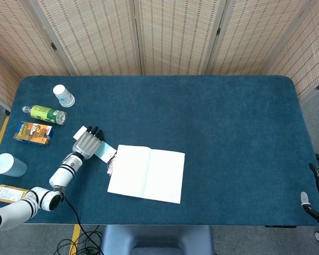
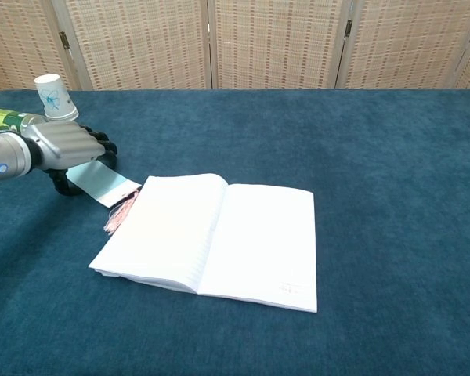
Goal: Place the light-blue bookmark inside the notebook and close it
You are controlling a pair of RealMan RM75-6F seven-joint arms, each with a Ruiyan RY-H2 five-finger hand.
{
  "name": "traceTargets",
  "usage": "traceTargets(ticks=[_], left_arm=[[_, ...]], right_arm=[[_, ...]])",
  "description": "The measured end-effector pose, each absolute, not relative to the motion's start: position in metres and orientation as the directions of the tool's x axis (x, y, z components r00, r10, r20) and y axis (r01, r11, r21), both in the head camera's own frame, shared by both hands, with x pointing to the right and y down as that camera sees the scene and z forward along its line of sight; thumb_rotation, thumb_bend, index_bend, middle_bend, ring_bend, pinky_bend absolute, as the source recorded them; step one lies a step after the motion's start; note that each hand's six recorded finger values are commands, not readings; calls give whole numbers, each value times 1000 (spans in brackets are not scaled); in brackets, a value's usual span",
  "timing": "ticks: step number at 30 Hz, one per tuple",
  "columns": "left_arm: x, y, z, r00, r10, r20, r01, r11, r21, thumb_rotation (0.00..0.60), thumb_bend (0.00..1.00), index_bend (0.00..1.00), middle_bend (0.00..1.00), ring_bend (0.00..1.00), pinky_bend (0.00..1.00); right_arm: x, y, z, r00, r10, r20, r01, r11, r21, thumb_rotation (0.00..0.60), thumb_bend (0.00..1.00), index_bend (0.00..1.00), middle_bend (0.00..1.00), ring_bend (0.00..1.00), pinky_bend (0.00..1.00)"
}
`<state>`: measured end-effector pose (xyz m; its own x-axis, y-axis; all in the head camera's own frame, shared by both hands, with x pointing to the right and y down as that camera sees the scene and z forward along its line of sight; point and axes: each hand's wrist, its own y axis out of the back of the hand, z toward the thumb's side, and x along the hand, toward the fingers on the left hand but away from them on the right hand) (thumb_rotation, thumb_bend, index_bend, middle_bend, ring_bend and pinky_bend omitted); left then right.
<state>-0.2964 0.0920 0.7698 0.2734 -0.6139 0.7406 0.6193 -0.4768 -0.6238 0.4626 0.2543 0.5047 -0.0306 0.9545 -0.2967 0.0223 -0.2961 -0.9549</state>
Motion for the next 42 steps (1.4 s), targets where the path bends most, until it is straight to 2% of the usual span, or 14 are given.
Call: traceTargets(ticks=[14,29,42], left_arm=[[-296,93,767,302,-630,716,595,-462,-658,600,301,333,126,82,163],[-303,86,753,314,-658,684,566,-449,-691,600,302,357,126,82,163],[-280,88,711,431,-670,604,510,-372,-776,600,301,376,126,82,163]], right_arm=[[462,254,504,-27,955,-296,24,-295,-955,600,388,35,186,149,162],[459,253,504,-16,956,-292,27,-291,-956,600,388,35,186,148,162],[455,250,503,-1,959,-283,28,-283,-959,600,387,35,186,148,162]])
